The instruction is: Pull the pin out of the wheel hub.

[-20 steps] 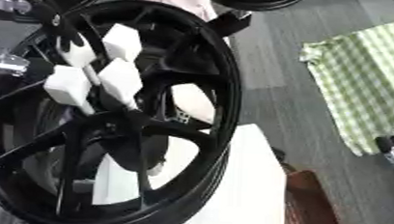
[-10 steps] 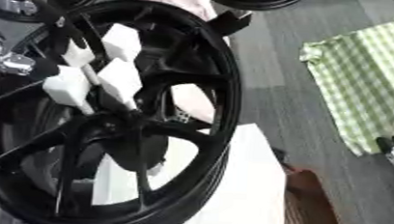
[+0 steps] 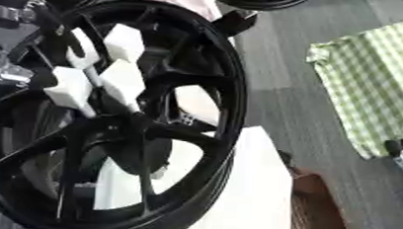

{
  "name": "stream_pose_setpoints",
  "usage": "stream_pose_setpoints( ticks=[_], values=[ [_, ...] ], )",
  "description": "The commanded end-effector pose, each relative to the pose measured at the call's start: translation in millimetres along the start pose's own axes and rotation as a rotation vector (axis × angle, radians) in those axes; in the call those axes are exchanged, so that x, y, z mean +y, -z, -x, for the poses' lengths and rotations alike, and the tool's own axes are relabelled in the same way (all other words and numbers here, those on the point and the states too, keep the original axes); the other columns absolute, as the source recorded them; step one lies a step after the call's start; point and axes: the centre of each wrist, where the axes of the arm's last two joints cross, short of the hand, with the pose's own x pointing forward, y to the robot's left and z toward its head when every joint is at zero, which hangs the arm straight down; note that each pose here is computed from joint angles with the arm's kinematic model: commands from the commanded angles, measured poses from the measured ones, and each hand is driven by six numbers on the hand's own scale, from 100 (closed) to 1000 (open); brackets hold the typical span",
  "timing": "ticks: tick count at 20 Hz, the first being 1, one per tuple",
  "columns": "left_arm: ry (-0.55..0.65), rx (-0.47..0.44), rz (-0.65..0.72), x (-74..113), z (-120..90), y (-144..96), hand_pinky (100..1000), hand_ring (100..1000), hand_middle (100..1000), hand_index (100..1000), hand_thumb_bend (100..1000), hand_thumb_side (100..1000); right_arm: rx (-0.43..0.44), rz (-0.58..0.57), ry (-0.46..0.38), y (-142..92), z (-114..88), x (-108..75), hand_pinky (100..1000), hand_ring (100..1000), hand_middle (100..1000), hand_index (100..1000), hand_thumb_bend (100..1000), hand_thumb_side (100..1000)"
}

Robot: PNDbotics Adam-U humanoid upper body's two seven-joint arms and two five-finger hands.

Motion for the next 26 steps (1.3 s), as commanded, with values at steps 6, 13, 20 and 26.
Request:
stream_pose_setpoints(
  ticks=[6, 13, 20, 26],
  values=[
    [0.007, 0.044, -0.006, 2.5, -4, -19, 694, 648, 662, 851, 274, 803, -0.033, -0.006, -0.024, 7, -10, -6.4, 689, 604, 579, 805, 658, 201],
    [-0.028, 0.042, 0.003, -1.7, -2, -14, 696, 687, 735, 883, 239, 827, -0.034, -0.008, -0.021, 7, -10, -6.1, 689, 605, 579, 805, 658, 201],
    [-0.044, 0.036, 0.019, -3.0, -2, -5, 690, 683, 734, 896, 215, 861, -0.033, -0.010, -0.021, 7, -10, -5.7, 689, 605, 579, 805, 658, 200],
    [-0.042, 0.024, 0.045, -6.7, -1, 5, 677, 658, 675, 862, 263, 918, -0.034, -0.010, -0.019, 7, -10, -5.4, 689, 605, 579, 805, 658, 200]
  ],
)
